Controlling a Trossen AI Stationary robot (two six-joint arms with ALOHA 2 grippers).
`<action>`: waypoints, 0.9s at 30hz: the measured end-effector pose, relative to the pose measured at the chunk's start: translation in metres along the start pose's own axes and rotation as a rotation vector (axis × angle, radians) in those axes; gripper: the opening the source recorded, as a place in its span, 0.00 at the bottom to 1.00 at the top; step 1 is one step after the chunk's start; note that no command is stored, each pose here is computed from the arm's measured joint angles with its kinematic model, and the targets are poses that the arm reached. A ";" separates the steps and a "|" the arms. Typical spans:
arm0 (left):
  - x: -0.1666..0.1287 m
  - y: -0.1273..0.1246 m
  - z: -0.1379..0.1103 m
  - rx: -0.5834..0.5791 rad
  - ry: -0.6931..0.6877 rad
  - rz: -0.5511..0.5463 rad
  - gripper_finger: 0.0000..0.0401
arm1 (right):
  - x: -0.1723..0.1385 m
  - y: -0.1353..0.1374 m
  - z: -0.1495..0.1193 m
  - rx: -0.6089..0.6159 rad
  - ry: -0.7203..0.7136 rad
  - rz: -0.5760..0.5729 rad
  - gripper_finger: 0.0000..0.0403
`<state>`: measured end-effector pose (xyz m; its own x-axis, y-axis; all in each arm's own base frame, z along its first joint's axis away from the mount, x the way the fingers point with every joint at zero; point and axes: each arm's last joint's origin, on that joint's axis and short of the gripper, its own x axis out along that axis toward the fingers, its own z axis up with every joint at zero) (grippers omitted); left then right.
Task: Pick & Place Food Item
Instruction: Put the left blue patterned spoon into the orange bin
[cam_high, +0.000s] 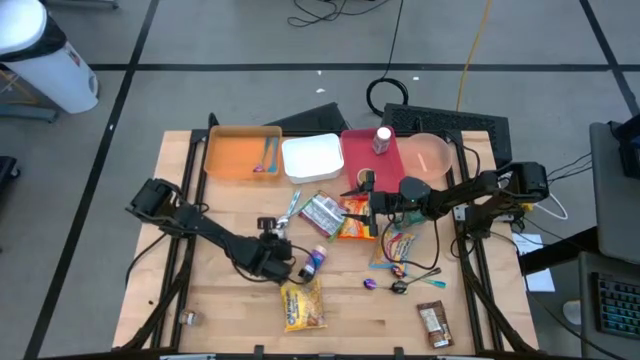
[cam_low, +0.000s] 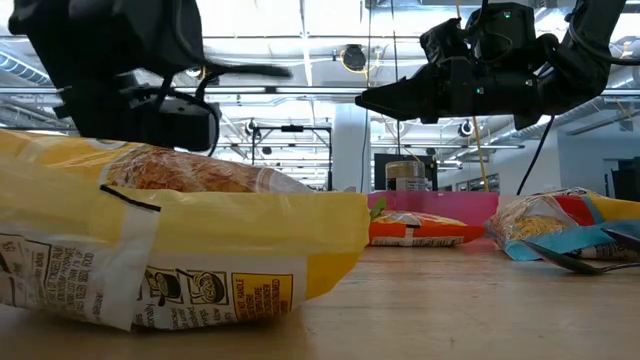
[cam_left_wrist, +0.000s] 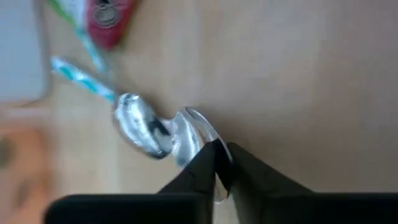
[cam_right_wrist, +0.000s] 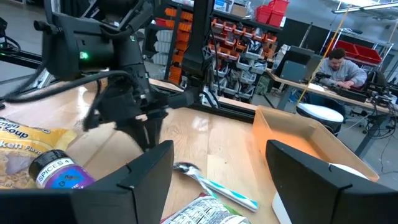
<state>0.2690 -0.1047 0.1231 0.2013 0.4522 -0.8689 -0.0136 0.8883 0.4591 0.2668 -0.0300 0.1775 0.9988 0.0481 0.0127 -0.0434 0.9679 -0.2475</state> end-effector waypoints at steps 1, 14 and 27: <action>0.000 0.001 0.000 0.001 0.002 0.011 0.04 | 0.000 0.000 0.000 0.000 0.000 0.000 0.62; -0.017 0.019 0.000 -0.120 0.025 -0.151 0.02 | 0.000 0.000 0.000 -0.001 0.000 0.000 0.62; -0.083 0.037 -0.002 -0.213 -0.031 -0.520 0.01 | 0.000 0.000 0.000 -0.001 0.000 -0.001 0.62</action>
<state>0.2502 -0.1097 0.2121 0.2630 -0.0496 -0.9635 -0.1020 0.9917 -0.0789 0.2667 -0.0303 0.1775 0.9988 0.0473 0.0131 -0.0426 0.9678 -0.2483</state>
